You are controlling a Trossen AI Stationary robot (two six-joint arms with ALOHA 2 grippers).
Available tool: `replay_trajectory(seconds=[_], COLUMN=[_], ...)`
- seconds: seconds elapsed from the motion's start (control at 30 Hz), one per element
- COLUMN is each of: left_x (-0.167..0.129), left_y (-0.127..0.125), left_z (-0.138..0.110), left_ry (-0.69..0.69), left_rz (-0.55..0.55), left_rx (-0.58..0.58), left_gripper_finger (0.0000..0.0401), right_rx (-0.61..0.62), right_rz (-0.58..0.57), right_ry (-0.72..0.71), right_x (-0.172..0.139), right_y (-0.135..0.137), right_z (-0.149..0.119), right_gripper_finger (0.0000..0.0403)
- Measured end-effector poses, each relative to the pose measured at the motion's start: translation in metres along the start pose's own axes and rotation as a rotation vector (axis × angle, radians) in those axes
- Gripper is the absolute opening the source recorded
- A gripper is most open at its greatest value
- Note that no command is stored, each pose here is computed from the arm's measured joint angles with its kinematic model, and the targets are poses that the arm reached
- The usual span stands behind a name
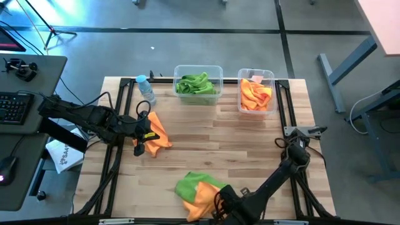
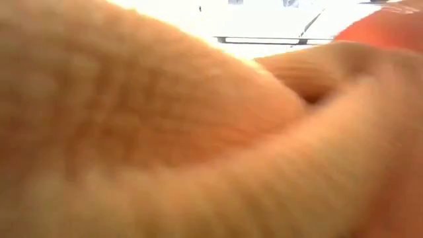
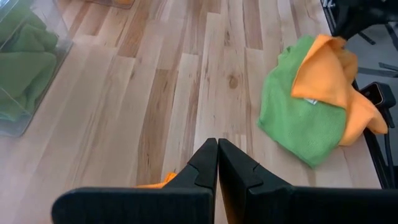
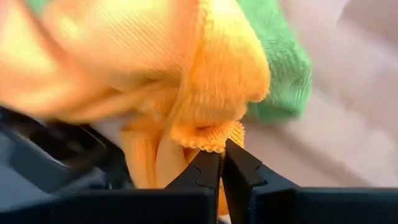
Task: Sort microfiber towel by color & place in baskets
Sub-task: Put the yellow towel into the right transparent bin
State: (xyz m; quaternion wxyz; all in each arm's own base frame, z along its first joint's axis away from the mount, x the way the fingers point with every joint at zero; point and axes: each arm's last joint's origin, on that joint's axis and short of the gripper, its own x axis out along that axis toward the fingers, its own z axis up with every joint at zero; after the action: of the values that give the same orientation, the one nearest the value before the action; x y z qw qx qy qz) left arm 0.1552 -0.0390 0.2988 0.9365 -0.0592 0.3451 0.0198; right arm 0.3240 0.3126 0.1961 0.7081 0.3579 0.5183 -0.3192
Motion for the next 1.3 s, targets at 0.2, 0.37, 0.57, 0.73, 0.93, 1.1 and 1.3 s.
replay_trajectory(seconds=[0.2, 0.37, 0.57, 0.73, 0.93, 1.1, 1.3], left_x=[0.0, 0.0, 0.0, 0.0, 0.0, 0.0, 0.0], left_y=[0.0, 0.0, -0.001, -0.002, -0.002, -0.002, -0.002], left_z=[0.0, 0.0, 0.003, 0.006, 0.006, 0.005, 0.005], left_ry=[-0.001, -0.002, -0.028, -0.055, -0.054, -0.054, -0.053], left_rz=[0.0, 0.0, -0.009, -0.018, -0.018, -0.018, -0.018], left_rx=[-0.001, -0.006, -0.015, -0.021, -0.021, -0.021, -0.021], left_gripper_finger=[0.0, 0.0, 0.0, 0.0, 0.0, 0.0, 0.0], right_rx=[-0.022, -0.05, -0.177, -0.235, -0.254, -0.256, -0.289], right_rz=[0.008, 0.024, 0.049, -0.005, -0.029, -0.019, -0.041], right_ry=[-0.295, -0.518, -0.661, -0.745, -0.826, -0.862, -0.896], right_x=[-0.049, -0.093, -0.119, -0.13, -0.155, -0.182, -0.214], right_y=[0.003, 0.002, 0.004, -0.001, -0.012, -0.027, -0.051], right_z=[0.02, 0.042, 0.08, 0.11, 0.142, 0.164, 0.186], right_gripper_finger=[0.0003, 0.0001, 0.0001, 0.0001, 0.0, 0.0, 0.0])
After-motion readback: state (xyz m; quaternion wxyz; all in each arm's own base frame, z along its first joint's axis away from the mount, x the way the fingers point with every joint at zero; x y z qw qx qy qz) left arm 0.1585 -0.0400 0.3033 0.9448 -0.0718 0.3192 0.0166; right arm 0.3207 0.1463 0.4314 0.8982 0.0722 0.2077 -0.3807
